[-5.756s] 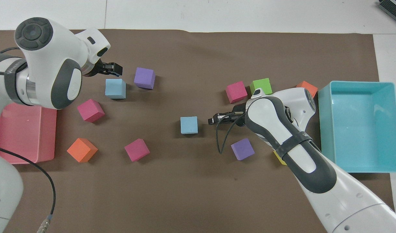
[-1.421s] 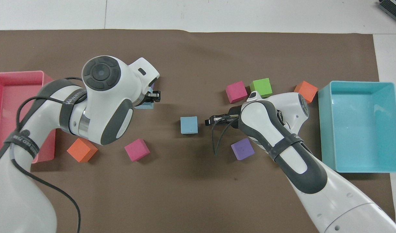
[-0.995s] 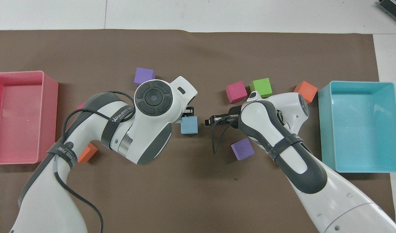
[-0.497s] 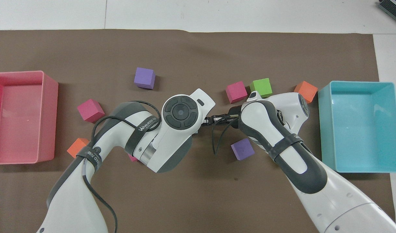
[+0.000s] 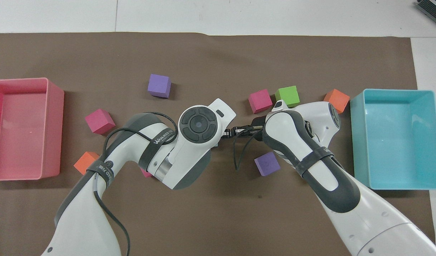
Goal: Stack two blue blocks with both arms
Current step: 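Lower the cube onto the center light-blue cube and open the left gripper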
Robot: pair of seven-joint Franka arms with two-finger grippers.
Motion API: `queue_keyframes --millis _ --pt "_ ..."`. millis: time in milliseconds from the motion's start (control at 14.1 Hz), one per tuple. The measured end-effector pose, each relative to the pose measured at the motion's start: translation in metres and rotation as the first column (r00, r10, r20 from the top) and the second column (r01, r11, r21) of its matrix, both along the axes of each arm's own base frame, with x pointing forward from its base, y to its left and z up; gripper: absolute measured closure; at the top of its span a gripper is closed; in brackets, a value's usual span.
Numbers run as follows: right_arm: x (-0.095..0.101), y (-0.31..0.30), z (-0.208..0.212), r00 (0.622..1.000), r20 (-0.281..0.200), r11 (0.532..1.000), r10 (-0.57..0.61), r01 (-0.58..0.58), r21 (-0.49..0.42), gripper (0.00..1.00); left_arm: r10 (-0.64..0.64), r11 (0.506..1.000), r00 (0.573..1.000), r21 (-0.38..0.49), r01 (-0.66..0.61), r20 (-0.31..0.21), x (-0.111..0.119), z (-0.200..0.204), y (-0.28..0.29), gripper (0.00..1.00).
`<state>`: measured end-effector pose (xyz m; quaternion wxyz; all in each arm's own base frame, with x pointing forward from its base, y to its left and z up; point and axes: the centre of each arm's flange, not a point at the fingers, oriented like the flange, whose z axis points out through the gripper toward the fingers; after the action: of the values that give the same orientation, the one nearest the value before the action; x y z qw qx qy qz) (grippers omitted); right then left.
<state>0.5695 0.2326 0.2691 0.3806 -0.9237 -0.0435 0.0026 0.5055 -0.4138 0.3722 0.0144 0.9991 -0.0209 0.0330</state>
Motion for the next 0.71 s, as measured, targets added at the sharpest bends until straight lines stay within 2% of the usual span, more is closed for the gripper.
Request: queue_keyframes --millis 711 --pt "0.0 0.0 0.0 1.0 0.0 1.0 0.0 0.0 0.0 0.99 0.026 1.0 1.0 -0.001 -0.026 -0.004 -0.0024 -0.0022 -0.0014 0.41"
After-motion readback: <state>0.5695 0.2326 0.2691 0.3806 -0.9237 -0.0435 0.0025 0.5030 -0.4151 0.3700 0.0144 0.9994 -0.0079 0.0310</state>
